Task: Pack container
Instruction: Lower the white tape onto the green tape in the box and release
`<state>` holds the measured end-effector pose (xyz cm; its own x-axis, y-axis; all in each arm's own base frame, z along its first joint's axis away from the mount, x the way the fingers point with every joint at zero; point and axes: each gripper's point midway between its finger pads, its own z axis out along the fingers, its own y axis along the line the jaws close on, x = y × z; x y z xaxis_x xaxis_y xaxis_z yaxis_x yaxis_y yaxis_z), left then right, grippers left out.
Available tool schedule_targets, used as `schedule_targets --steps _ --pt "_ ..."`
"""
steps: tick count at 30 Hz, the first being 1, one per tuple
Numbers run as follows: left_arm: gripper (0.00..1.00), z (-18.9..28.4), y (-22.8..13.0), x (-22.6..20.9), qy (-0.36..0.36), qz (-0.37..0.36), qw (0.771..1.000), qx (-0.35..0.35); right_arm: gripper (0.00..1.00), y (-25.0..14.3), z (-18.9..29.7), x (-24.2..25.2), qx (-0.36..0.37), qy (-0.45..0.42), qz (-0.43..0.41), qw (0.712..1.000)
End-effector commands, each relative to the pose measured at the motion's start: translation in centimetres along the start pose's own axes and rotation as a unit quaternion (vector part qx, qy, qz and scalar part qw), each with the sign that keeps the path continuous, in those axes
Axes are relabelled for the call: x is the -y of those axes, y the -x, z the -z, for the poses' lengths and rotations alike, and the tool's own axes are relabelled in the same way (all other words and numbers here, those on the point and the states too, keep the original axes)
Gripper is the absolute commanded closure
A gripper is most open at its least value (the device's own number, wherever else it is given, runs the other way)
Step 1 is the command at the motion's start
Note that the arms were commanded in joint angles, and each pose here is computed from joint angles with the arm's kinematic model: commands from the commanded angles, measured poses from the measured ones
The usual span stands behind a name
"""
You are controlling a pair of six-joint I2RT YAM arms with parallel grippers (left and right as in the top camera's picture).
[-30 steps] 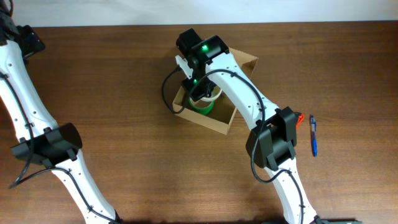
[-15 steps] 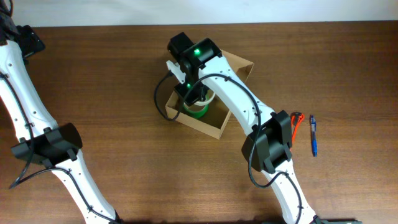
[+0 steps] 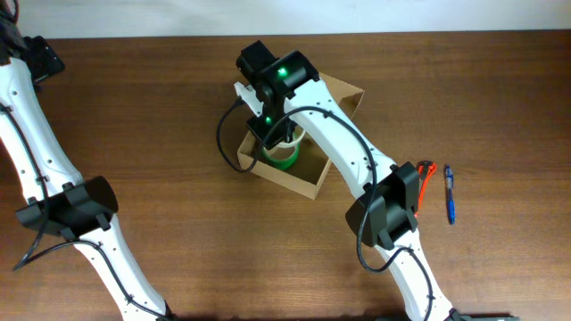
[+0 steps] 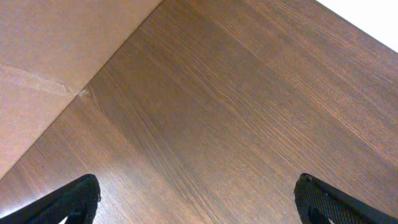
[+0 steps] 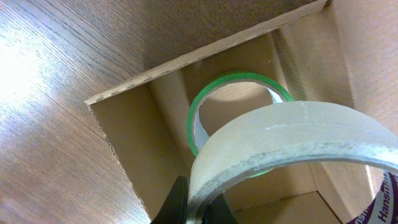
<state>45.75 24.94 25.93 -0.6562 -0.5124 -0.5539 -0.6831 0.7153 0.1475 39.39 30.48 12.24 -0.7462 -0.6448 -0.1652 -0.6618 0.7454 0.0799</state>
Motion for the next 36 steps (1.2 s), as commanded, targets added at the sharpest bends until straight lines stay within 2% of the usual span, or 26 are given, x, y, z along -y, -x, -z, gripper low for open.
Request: schedule_targets --steps 1,24,36 --pt "0.0 0.7 0.1 -0.2 -0.003 0.0 1.0 0.004 0.96 0.5 1.5 -1.1 0.019 0.001 0.012 1.0" --pt "0.0 0.7 0.1 -0.2 -0.003 0.0 1.0 0.004 0.96 -1.9 -3.4 -1.8 -0.041 0.022 0.009 0.999" --pt "0.0 0.7 0.1 -0.2 -0.003 0.0 1.0 0.004 0.95 -1.3 -4.3 -2.0 -0.031 0.022 0.016 0.999"
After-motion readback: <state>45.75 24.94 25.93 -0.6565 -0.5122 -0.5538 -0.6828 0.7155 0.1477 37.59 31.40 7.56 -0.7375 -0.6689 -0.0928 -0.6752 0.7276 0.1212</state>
